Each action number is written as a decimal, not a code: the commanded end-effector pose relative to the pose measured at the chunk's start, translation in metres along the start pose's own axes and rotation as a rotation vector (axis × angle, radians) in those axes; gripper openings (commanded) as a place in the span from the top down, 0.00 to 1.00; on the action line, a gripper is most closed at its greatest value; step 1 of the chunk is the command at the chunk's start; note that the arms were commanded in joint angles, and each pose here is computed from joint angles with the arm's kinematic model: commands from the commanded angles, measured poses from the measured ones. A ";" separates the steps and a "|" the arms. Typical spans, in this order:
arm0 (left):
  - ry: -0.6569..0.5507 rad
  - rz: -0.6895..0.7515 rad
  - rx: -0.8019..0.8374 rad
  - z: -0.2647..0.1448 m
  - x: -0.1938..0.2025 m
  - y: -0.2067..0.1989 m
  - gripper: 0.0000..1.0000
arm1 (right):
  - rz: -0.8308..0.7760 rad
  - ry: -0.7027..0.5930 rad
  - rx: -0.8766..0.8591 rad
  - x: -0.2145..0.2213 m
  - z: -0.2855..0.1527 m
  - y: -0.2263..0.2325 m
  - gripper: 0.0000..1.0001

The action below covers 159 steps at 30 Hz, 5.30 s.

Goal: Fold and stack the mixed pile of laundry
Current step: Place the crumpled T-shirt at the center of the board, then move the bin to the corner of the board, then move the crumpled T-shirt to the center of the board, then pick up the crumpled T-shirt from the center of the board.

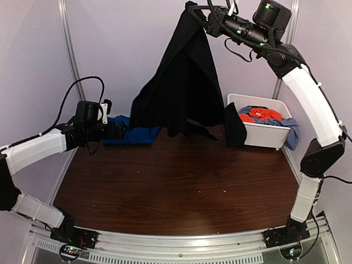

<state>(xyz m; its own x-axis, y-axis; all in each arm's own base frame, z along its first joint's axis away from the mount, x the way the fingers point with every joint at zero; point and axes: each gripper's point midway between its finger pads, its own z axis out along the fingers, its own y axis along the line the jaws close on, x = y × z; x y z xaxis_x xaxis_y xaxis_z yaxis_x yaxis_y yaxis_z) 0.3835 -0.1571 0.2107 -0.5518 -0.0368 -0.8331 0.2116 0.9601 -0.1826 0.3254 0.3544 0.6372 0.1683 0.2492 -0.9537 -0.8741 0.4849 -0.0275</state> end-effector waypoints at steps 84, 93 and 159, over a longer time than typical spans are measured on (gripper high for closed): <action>0.619 0.020 -0.070 0.027 0.224 -0.012 0.43 | 0.332 0.867 0.589 0.420 -0.253 -0.123 0.15; 0.558 -0.072 -0.218 0.090 0.185 0.036 0.99 | 0.503 0.956 0.518 0.456 -0.292 -0.057 0.17; 0.493 -0.304 0.118 -0.077 0.212 -0.041 0.23 | 0.045 0.575 0.666 0.247 -0.198 -0.042 1.00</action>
<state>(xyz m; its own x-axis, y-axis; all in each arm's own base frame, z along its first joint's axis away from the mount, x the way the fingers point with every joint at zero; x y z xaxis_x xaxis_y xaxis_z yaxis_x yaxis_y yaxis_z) 0.2369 -0.1523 0.1266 -0.8160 -0.2265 -0.5318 -0.0253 0.9331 -0.3587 0.3023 0.2164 0.3487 -0.2696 -0.0694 -0.9605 -0.3748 0.9263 0.0383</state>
